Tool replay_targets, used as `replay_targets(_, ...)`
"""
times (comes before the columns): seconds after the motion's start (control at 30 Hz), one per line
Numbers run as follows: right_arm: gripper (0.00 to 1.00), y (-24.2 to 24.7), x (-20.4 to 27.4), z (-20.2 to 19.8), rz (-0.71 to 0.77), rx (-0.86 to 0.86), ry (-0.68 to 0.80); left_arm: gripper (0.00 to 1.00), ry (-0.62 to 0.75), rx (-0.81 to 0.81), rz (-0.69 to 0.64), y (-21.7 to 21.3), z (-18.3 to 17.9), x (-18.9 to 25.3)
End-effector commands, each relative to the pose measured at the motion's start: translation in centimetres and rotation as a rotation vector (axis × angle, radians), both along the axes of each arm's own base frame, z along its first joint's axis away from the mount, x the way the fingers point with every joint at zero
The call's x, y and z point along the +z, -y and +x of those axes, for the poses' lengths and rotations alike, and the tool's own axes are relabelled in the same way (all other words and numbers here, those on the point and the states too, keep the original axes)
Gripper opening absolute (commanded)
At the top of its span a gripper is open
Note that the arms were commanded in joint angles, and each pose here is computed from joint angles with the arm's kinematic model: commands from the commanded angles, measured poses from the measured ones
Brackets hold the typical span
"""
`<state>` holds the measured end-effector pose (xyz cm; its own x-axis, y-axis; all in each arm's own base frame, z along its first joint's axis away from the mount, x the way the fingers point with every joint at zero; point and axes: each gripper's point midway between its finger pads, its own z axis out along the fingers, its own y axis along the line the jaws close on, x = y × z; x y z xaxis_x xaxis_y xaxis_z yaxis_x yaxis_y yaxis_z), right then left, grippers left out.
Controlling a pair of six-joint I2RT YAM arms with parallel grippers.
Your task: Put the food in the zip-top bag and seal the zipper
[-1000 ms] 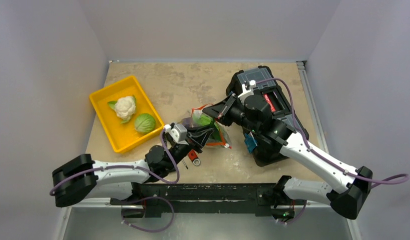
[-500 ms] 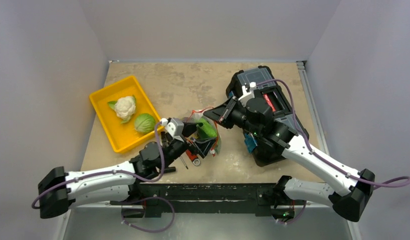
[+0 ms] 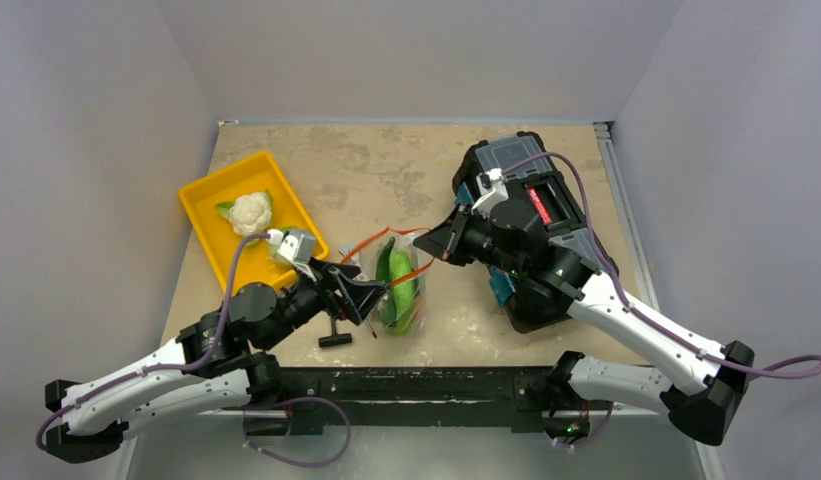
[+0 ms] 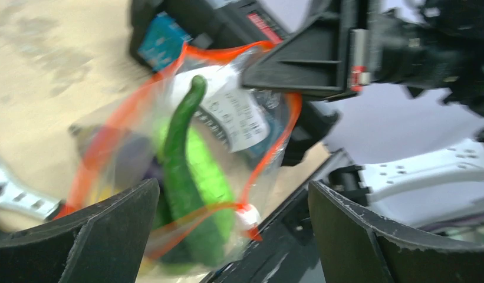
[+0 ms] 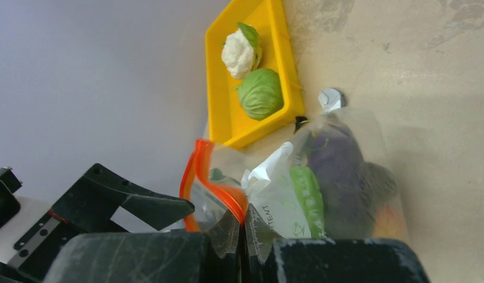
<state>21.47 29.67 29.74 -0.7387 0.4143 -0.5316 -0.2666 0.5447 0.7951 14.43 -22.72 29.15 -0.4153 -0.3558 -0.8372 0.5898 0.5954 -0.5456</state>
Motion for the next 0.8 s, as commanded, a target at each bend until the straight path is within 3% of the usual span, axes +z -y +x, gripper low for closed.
replay_targets(0.0,0.0,0.6,3.3,1.3,-0.023,-0.019,0.128,0.96,-0.188,0.183,0.174,-3.8,0.8,-3.9)
replay_targets(0.2,0.0,0.8,3.4,1.3,-0.056,-0.008,0.146,0.98,-0.266,0.195,0.25,-4.8,0.3,-3.9)
replay_targets(0.37,0.0,0.8,3.5,0.7,-0.045,0.016,0.145,0.85,-0.257,0.172,0.216,-4.0,0.5,-3.8)
replay_targets(0.47,0.0,0.9,3.6,0.5,-0.039,0.016,0.143,0.78,-0.258,0.107,0.193,-2.5,0.4,-3.6)
replay_targets(0.67,0.0,0.5,3.7,0.4,-0.039,0.035,0.146,0.83,-0.292,-0.028,0.226,2.0,0.5,-4.8)
replay_targets(0.77,0.0,0.4,3.6,0.2,-0.04,0.051,0.147,0.73,-0.328,-0.035,0.262,3.2,0.9,-6.1)
